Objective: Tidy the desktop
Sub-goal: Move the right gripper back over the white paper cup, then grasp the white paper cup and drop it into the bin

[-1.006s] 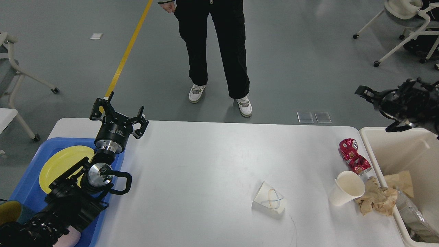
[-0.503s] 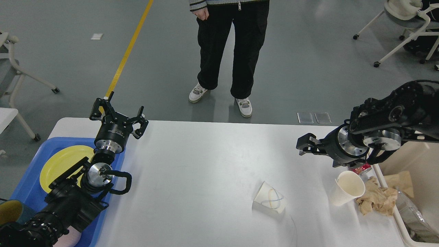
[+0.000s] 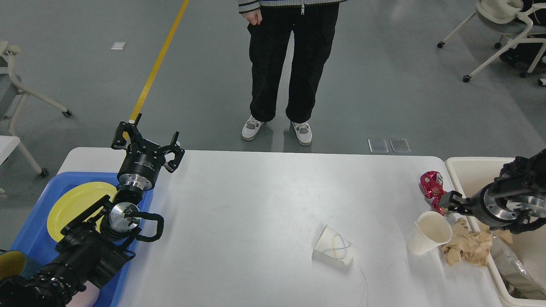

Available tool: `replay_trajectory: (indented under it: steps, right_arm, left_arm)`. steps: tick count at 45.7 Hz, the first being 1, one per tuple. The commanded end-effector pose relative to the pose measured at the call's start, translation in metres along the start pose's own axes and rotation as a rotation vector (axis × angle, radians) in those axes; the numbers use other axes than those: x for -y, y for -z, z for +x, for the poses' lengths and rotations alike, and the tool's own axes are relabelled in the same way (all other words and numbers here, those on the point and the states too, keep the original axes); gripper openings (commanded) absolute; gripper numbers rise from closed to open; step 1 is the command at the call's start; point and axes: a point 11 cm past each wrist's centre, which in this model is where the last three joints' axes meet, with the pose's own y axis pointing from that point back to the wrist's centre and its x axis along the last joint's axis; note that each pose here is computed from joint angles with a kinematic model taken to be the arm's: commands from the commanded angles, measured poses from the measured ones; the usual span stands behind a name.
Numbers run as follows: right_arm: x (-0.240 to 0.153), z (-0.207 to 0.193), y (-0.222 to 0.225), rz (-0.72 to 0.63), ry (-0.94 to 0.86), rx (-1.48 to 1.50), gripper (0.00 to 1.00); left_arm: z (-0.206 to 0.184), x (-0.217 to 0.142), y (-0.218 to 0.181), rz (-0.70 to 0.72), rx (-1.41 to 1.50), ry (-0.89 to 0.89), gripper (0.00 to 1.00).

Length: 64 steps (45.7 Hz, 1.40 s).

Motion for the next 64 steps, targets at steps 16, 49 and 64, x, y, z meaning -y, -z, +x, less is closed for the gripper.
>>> replay_trajectory:
  steps: [16,49,64]
  right_arm:
    - [0.022,-0.02,0.005,0.041,-0.002,0.069,1.0]
    - [-0.013,-0.026,0.029,0.15,0.15,0.111,1.0]
    - [0.014,-0.055,0.021,0.108,0.126,0.125,1.0]
  left_arm:
    - [0.0,0.0,0.001,0.001,-0.001,-0.001,0.99]
    - [0.0,0.0,0.0,0.0,-0.001,0.0,1.0]
    - [0.0,0.0,0.0,0.0,0.0,0.0,1.0]
